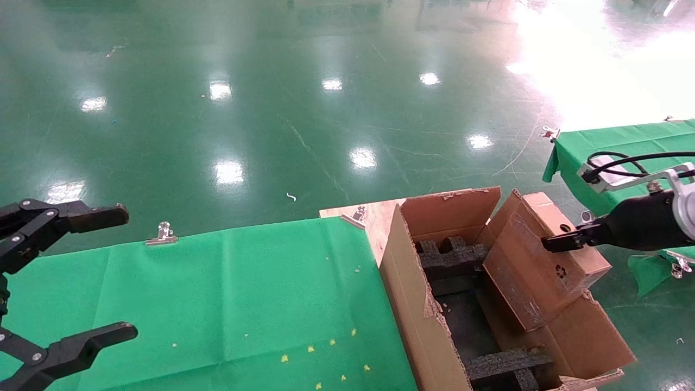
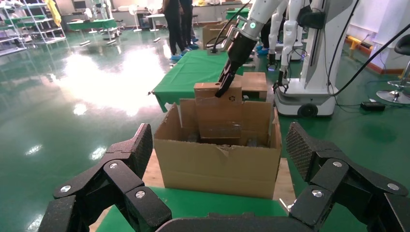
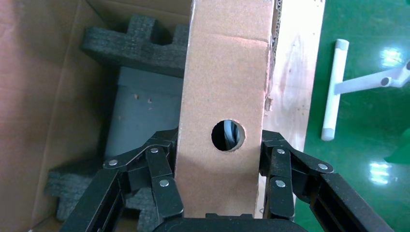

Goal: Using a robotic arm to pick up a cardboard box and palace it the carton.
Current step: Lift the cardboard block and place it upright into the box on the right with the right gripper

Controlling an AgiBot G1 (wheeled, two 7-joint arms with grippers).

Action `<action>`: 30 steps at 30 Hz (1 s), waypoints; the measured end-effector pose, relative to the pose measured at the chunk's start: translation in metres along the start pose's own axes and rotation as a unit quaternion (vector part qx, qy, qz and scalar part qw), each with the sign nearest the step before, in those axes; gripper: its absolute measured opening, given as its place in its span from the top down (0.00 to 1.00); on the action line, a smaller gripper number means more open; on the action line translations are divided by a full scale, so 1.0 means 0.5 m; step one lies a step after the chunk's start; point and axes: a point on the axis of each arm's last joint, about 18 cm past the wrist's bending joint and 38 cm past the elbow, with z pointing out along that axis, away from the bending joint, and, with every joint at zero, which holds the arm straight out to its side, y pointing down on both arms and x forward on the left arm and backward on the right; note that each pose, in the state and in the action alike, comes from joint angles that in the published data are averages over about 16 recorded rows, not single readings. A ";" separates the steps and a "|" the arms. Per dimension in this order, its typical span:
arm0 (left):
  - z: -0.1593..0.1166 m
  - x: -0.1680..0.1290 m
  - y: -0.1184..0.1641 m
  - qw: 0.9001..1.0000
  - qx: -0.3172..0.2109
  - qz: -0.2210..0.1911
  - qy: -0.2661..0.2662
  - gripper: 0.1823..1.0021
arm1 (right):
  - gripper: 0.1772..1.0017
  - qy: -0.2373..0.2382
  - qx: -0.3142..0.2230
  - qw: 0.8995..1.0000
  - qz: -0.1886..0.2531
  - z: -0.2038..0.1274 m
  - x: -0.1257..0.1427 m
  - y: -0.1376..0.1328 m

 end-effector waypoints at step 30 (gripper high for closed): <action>0.000 0.000 0.000 1.000 0.000 0.000 0.000 0.00 | 0.75 0.064 -0.056 0.996 0.025 0.025 -0.044 0.021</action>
